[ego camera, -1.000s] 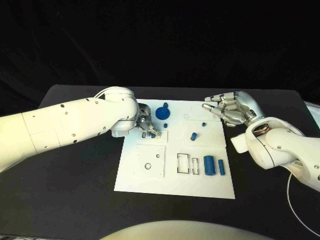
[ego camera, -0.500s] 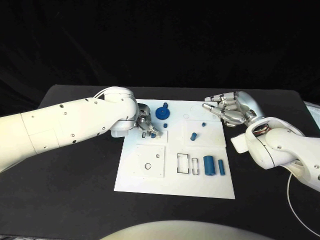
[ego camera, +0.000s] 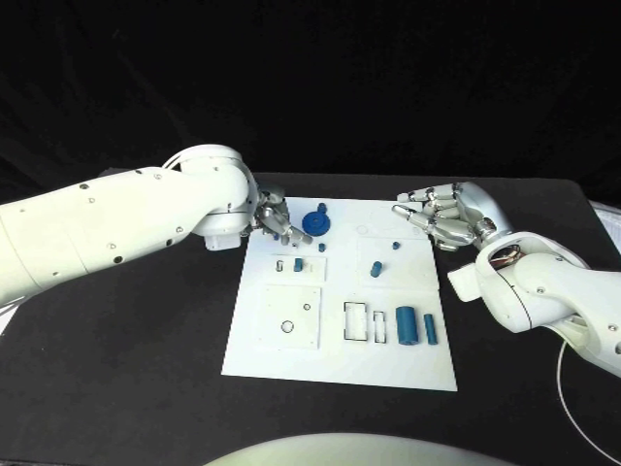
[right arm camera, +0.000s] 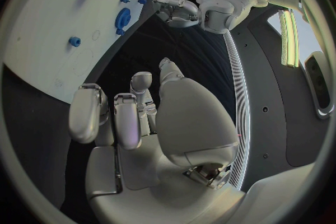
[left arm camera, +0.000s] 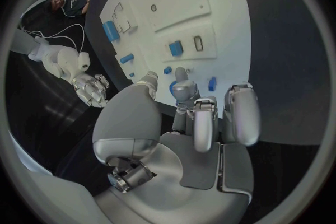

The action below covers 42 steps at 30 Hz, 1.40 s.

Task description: Assemble the parts on the task board

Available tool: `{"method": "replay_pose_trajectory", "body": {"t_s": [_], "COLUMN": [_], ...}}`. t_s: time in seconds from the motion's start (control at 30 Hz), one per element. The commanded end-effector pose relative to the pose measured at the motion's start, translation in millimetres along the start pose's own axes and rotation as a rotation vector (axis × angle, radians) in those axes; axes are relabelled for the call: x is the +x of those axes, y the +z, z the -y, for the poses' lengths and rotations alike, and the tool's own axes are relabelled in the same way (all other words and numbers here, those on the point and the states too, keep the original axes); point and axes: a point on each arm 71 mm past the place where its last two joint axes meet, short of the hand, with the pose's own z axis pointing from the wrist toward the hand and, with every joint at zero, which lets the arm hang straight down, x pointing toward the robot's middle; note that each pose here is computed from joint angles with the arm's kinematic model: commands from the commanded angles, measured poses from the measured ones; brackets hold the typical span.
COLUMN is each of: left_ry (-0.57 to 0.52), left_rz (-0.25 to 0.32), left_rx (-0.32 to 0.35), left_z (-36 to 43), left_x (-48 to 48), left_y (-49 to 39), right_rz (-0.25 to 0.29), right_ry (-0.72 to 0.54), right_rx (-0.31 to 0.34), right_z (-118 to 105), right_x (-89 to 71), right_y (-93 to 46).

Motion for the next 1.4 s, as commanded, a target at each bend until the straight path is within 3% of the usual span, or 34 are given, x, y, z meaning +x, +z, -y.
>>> {"method": "replay_pose_trajectory", "body": {"t_s": [0.03,0.13,0.27,0.53,0.83,1.4], "left_ry": [-0.001,0.001,-0.016,-0.032,-0.022,-0.037], "left_rz": [-0.021,-0.018,-0.012,-0.005,-0.031,-0.134], "left_rx": [-0.014,-0.046,-0.081,-0.149,-0.196,-0.176], "left_z": [-5.1,-13.6,-21.2,-31.6,-37.9,-32.1], "left_x": [-13.0,-28.7,-41.9,-55.2,-56.2,-39.6], "left_y": [-2.5,0.9,9.6,30.5,43.8,53.2], "right_rz": [-0.018,-0.02,-0.022,-0.027,-0.03,-0.035], "right_ry": [0.001,0.001,0.003,0.005,0.007,0.01], "right_rx": [-0.001,0.0,0.0,0.0,0.0,-0.001], "right_z": [0.5,0.8,0.7,0.4,0.4,0.3], "right_x": [2.4,3.0,4.2,6.5,8.0,10.6], "right_y": [0.1,0.4,0.8,1.7,2.1,2.8]}}
